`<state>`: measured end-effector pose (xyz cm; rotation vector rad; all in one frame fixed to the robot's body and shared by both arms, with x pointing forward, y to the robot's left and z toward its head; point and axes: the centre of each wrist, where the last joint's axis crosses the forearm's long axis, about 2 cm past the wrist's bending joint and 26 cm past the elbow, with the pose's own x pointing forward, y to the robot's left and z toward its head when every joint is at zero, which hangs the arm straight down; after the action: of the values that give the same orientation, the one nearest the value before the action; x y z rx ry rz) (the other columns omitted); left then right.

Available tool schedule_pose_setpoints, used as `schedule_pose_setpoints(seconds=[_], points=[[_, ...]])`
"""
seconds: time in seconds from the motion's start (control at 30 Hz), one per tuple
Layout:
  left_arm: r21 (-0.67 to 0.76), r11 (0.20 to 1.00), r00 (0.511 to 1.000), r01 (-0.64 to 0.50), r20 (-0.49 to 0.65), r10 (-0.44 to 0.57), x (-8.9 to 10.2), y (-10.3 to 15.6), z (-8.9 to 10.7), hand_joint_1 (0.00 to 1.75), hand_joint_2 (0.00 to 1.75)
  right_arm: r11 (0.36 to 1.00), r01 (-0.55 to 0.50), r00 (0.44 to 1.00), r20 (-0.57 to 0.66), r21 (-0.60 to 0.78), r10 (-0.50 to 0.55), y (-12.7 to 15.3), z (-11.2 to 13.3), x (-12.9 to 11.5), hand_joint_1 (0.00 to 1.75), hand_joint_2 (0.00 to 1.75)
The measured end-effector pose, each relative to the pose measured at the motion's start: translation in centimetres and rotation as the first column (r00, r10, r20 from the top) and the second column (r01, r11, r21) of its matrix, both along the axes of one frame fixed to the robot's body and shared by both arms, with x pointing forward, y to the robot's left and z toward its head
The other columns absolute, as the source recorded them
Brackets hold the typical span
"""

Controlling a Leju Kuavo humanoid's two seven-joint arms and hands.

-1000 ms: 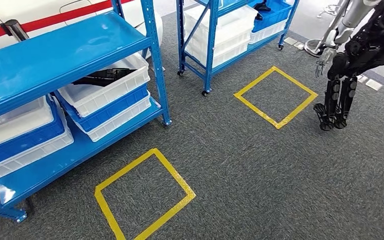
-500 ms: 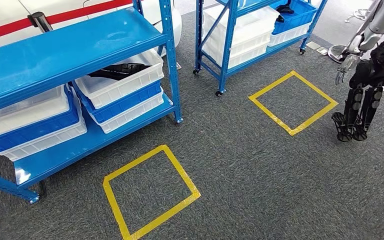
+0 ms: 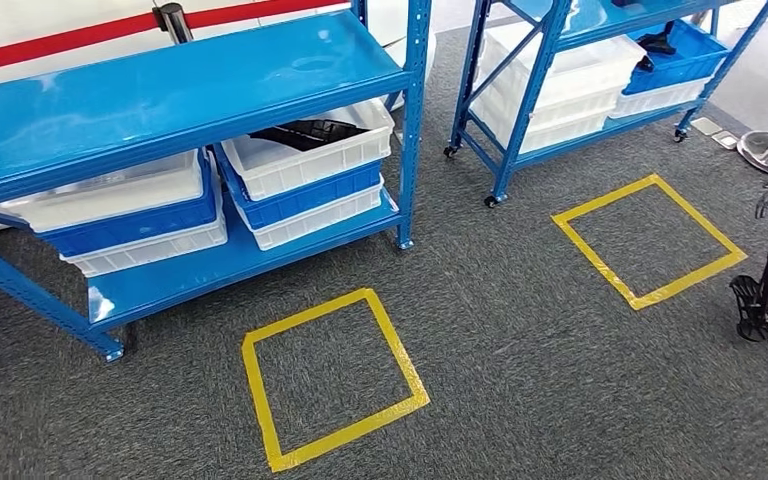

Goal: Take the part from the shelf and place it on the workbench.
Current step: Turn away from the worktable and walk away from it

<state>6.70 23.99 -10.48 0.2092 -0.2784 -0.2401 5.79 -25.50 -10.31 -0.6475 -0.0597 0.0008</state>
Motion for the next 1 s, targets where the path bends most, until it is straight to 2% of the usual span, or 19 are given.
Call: schedule_pose_setpoints(seconds=[1.0], points=[[0.006,1.000,1.000,-0.011,-0.006,0.011,0.05,-0.16,0.03,0.00,0.00,1.000,-0.014,1.000,-0.002,-0.007,0.014,-0.28,-0.03,-0.08,0.00,0.00]])
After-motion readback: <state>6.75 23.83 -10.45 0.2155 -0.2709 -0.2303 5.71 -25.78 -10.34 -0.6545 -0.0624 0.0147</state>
